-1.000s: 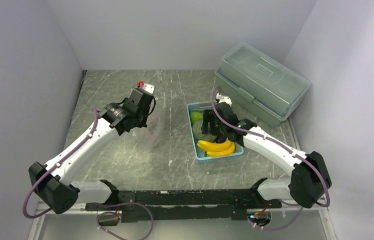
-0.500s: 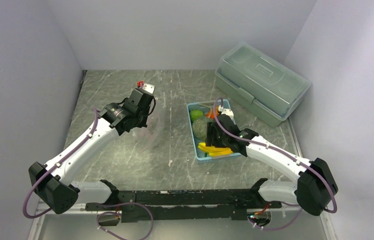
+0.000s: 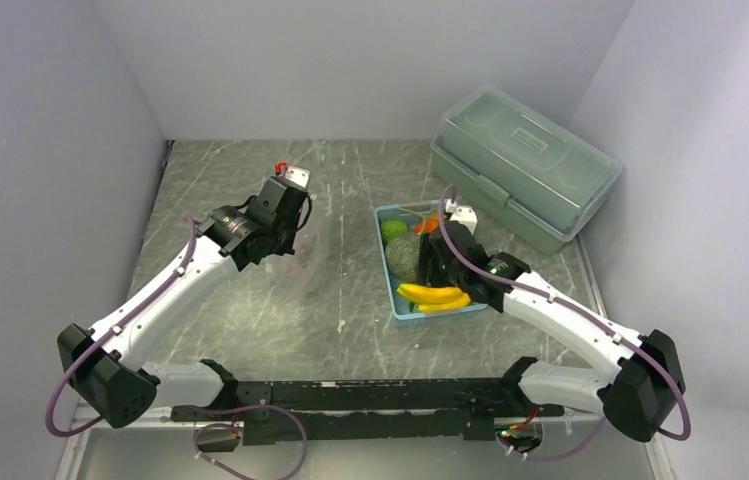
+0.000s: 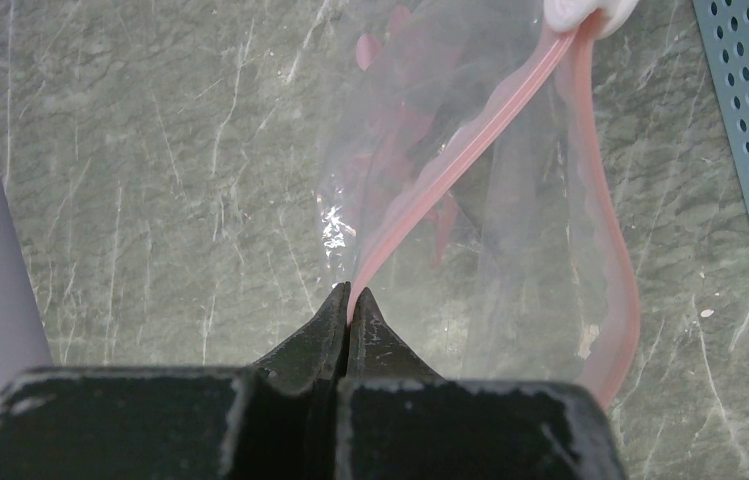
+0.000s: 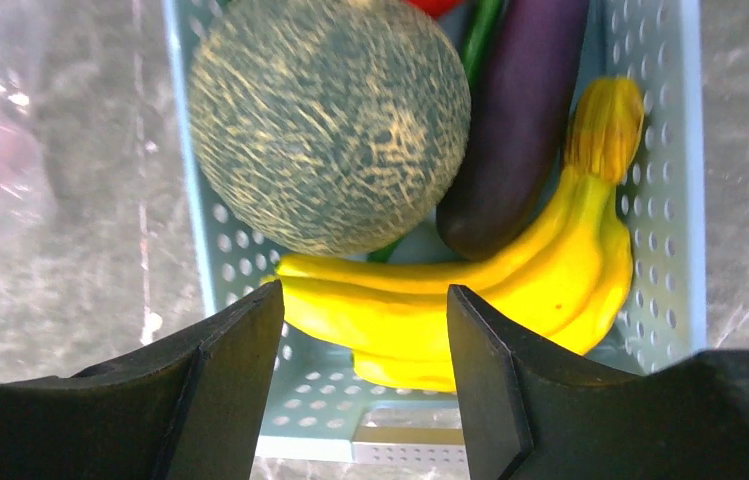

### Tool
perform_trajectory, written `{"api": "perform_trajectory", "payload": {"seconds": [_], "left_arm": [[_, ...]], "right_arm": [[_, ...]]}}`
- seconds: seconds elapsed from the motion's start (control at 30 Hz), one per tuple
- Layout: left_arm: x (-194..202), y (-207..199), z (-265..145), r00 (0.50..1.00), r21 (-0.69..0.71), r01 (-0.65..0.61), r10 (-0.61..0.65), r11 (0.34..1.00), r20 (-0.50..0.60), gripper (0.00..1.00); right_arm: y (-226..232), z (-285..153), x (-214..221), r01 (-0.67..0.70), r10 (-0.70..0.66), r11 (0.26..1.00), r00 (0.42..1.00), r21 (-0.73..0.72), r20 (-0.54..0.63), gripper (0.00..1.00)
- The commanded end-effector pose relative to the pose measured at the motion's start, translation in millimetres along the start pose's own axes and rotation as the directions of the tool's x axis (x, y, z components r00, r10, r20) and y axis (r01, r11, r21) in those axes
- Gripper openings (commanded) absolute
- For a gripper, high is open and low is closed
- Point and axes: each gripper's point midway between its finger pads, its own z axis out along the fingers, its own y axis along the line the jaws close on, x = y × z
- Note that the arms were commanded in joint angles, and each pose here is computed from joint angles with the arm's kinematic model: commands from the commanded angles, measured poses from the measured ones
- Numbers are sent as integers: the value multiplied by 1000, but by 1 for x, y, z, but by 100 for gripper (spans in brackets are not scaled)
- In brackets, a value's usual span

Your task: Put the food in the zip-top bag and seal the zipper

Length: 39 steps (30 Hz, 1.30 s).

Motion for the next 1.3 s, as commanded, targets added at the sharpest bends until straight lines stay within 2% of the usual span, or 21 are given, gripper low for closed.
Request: {"api": "perform_trajectory", "payload": {"seconds": [0.0,0.17,0.43,0.7,1.27], "left_arm": [[-8,-1,-7,999,24,7,-8,1000,47,0],[-8,-1,-7,999,26,6,-8,1000,48,0],[-8,-2,-8,999,31,4,-6,1000,48,0],[-7,-5,-8,999,49,1,-4,999,45,0],[-7,-5,-8,999,50,1,-3,999,47,0]], "right_arm": [[12,-18,-51,-9,8,1000,990,3,139,64],[25,-22,-92,-13,10,1000,974,12,226,64],[31,4,-127,-58,39,996,963,61,267,60],[22,39,-135,-135,113,988,966,79,233,57],[10,99,-123,-183,173,979,978,87,112,53]]}}
